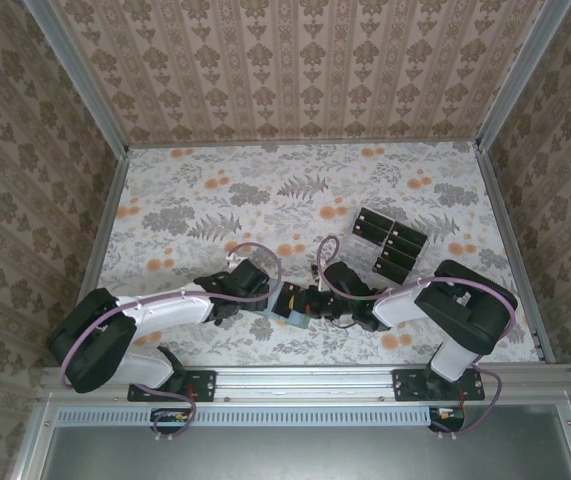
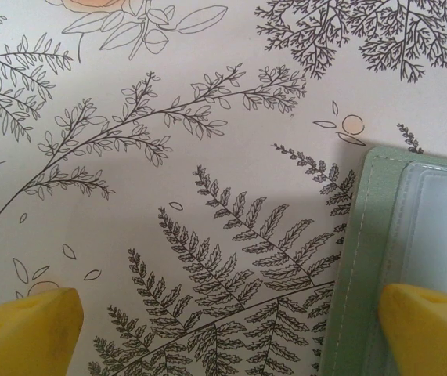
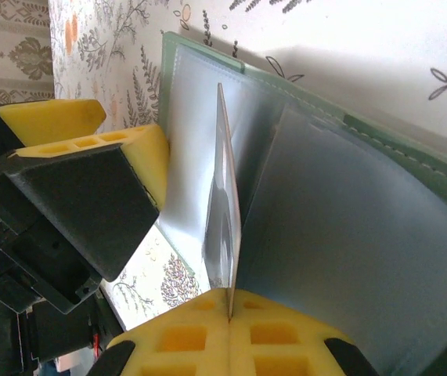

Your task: Put the credit cards into the card holder

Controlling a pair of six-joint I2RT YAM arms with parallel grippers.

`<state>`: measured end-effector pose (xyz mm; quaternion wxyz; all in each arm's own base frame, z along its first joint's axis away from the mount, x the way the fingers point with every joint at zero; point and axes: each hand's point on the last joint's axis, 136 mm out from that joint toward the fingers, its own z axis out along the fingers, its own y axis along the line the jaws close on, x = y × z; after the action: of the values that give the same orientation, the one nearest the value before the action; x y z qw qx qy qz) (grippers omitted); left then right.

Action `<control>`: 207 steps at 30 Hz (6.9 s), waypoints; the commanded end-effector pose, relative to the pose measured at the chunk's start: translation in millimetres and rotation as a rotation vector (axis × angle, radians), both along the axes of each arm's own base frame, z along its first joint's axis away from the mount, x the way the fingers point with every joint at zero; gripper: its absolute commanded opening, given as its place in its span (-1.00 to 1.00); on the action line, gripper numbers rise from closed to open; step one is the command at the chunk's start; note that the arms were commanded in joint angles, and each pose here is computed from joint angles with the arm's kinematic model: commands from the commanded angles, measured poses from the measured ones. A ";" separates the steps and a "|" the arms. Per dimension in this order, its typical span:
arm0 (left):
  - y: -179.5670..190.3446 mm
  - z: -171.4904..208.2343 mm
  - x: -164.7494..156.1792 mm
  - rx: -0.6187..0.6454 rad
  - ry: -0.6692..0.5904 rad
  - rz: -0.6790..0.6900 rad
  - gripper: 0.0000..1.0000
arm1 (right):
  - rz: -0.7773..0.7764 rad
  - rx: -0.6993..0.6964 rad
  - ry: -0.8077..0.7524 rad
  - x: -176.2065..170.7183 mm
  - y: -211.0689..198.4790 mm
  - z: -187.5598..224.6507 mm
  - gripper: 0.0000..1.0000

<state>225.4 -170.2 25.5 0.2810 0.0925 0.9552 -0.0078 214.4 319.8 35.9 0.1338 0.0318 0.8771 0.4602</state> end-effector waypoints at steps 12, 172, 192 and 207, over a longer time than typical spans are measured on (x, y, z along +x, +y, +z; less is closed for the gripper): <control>7.8 -6.9 -7.1 0.023 0.016 0.020 1.00 | 0.011 0.044 0.091 -14.0 3.8 -12.5 -1.00; 26.4 23.8 13.2 -0.036 -0.021 0.093 0.99 | 0.231 -0.219 0.080 -51.3 19.7 -14.8 0.16; 19.7 21.8 8.0 -0.074 -0.016 0.086 1.00 | 0.153 -0.266 -0.001 -12.9 -34.6 33.6 0.08; 5.2 7.6 4.7 -0.047 0.004 0.048 0.99 | 0.100 -0.351 -0.060 24.1 -29.0 37.1 -0.22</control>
<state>229.9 -162.9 34.8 0.2805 0.0623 0.9575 -0.0272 227.8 292.4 78.7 0.1304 -0.0558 0.9348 0.3256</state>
